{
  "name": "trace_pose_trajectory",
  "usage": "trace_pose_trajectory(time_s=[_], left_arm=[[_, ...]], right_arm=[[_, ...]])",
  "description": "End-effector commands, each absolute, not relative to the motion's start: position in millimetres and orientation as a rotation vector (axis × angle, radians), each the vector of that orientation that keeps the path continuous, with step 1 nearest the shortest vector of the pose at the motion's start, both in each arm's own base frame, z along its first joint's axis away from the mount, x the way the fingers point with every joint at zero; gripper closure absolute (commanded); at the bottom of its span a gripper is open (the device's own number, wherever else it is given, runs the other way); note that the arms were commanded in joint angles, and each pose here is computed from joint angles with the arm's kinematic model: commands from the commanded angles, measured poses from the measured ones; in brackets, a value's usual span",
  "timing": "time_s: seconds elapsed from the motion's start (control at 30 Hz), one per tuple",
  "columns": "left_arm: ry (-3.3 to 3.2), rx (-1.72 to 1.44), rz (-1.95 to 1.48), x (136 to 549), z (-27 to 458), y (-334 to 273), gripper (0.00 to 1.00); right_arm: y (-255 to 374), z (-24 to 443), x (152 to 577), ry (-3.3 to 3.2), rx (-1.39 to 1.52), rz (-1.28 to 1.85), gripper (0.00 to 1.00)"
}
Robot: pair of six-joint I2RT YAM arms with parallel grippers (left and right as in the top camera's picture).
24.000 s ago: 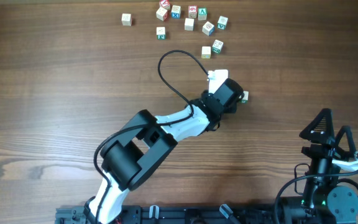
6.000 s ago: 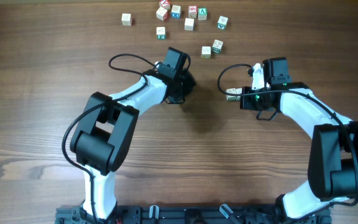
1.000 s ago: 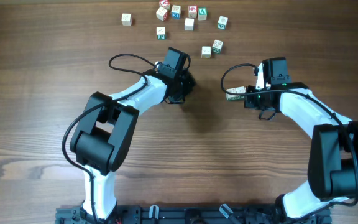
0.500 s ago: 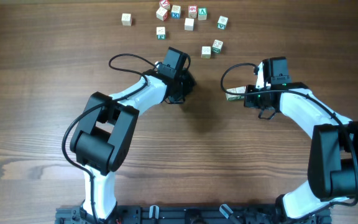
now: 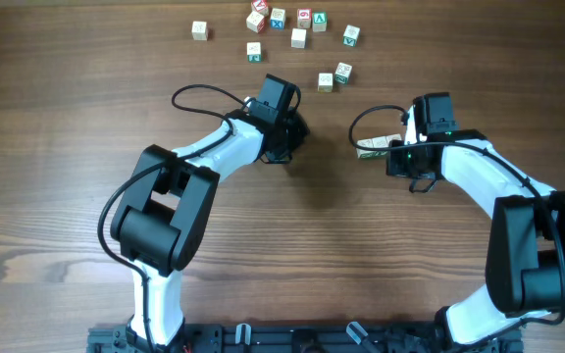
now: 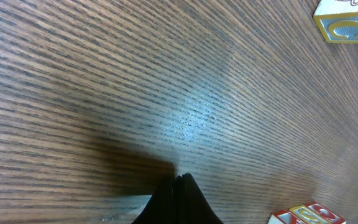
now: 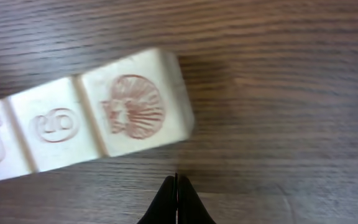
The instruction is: Form a horizontal line
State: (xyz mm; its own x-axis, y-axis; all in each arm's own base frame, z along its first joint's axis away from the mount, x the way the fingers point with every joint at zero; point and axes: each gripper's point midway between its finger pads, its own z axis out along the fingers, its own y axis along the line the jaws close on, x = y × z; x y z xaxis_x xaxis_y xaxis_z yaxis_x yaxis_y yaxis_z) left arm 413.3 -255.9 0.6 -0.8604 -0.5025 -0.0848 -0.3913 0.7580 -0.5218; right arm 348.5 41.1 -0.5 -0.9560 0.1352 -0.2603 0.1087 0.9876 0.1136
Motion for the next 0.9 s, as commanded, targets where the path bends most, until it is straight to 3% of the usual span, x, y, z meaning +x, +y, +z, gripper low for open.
trace_pose_trajectory(time_s=[0.0, 0.17, 0.43, 0.87], left_arm=[[2.769, -0.751, -0.632, 404.8, -25.0, -242.2, 0.96], [2.770, -0.750, -0.636, 404.5, -24.9, -242.7, 0.96], [2.770, -0.750, -0.637, 404.7, -24.9, -242.6, 0.96], [2.769, -0.750, -0.637, 404.8, -24.9, -242.6, 0.96]], right_arm=[[9.1, -7.2, 343.7, 2.841, 0.403, -0.100, 0.96], [-12.5, -1.7, 349.7, 2.758, 0.510, -0.258, 0.96], [4.6, 7.8, 383.7, 2.684, 0.246, -0.141, 0.96], [28.2, 10.2, 392.5, 2.666, 0.213, 0.049, 0.96]])
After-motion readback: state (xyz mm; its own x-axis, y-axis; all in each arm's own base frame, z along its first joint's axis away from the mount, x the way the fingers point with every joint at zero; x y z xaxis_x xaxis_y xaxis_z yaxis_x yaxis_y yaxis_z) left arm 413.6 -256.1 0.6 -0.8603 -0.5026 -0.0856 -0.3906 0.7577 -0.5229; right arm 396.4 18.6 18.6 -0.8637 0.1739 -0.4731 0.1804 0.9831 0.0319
